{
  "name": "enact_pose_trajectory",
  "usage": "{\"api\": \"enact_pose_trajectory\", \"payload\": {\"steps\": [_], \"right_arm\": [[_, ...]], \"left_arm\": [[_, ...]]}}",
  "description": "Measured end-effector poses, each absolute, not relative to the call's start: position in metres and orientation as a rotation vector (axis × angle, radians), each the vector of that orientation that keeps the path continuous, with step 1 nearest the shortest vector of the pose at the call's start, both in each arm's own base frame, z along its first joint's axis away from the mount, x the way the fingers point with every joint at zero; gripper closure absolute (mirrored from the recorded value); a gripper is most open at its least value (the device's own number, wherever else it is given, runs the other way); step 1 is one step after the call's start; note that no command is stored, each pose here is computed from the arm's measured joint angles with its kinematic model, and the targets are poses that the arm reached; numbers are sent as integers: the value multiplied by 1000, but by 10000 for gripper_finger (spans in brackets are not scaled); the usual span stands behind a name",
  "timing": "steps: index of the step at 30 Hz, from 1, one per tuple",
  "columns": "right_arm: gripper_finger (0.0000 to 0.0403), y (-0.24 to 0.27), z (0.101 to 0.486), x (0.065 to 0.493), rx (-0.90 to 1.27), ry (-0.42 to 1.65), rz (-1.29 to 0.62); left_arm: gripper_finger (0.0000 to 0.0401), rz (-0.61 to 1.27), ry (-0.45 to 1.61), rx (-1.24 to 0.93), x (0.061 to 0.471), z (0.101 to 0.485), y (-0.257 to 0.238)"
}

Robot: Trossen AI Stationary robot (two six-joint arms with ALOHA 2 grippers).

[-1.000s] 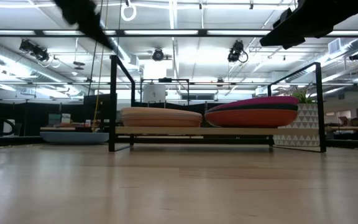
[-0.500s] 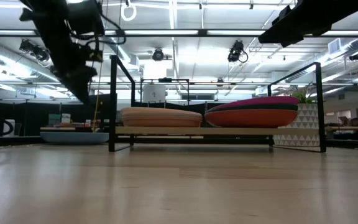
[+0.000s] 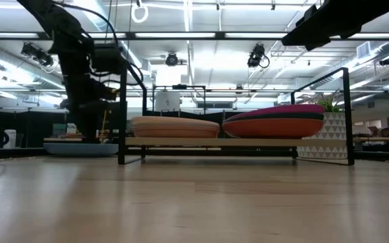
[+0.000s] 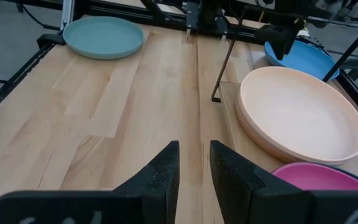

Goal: Place and stack plates onto a shelf
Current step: Stack the blue plate on top of the pink plate on the shelf

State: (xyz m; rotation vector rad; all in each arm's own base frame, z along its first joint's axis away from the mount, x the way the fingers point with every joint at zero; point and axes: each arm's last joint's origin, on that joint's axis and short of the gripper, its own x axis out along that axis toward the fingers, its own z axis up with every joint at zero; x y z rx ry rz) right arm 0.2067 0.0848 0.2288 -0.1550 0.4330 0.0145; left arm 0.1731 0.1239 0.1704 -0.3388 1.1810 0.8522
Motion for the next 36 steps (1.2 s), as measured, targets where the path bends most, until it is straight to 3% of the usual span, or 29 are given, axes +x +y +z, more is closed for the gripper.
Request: {"api": "enact_pose_trajectory", "payload": {"steps": [11, 14, 18, 23, 28, 32, 36], "right_arm": [[308, 85, 229, 207, -150, 434, 16], [308, 85, 229, 207, -142, 435, 15], [308, 85, 229, 207, -143, 434, 16], [308, 85, 229, 207, -143, 434, 15], [308, 85, 229, 206, -140, 434, 15], [308, 85, 229, 206, -144, 434, 14], [308, 85, 229, 207, -147, 430, 16]], "left_arm": [[246, 802, 1314, -316, 175, 146, 138], [284, 801, 1331, -312, 175, 143, 138], [373, 773, 1337, -326, 176, 148, 138], [385, 766, 1319, -350, 178, 181, 138], [386, 793, 1099, -317, 187, 244, 134], [387, 806, 956, -222, 194, 288, 126], [387, 677, 828, -65, 216, 319, 108]]}}
